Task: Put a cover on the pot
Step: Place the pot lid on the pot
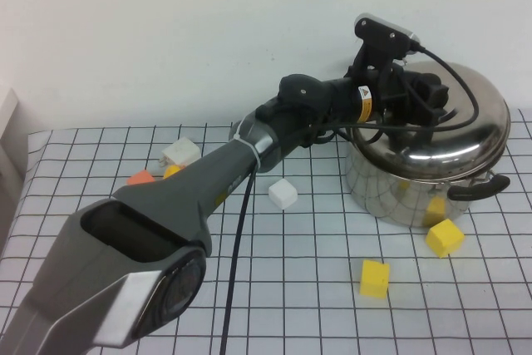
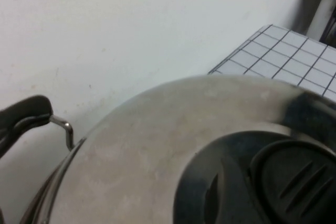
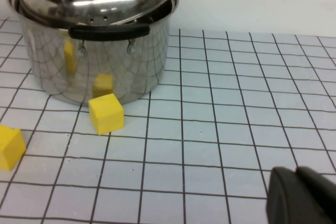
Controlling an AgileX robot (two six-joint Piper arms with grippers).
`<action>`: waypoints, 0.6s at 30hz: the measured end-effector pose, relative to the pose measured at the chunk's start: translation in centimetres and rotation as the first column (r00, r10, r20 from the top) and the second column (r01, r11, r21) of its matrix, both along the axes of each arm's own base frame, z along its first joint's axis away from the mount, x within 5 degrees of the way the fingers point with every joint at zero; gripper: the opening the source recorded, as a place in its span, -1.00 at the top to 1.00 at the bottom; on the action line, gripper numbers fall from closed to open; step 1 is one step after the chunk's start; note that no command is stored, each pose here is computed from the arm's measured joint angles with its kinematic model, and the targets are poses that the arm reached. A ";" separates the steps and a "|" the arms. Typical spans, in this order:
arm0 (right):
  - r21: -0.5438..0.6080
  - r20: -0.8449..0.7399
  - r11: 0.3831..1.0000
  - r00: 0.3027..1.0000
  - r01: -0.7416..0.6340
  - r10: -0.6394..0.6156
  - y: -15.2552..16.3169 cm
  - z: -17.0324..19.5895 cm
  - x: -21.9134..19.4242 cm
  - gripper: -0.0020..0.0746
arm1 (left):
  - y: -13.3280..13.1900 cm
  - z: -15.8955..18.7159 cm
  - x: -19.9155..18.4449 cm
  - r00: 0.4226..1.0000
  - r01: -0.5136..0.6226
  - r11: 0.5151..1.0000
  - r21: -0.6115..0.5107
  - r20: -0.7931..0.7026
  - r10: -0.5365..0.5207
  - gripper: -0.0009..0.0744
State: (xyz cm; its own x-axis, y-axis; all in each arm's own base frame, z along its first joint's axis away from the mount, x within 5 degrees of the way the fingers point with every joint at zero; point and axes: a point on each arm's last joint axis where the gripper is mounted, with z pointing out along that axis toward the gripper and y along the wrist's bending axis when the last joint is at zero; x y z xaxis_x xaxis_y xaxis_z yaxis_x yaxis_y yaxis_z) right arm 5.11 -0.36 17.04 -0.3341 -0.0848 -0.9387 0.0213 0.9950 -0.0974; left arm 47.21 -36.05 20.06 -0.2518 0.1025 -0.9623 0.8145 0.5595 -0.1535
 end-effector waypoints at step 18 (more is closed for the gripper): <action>0.000 0.000 1.000 1.000 0.000 0.000 0.0 0.0 0.0 0.92 | 0.2 1.3 -0.4 0.999 0.014 1.000 0.012 0.031 -0.014 0.10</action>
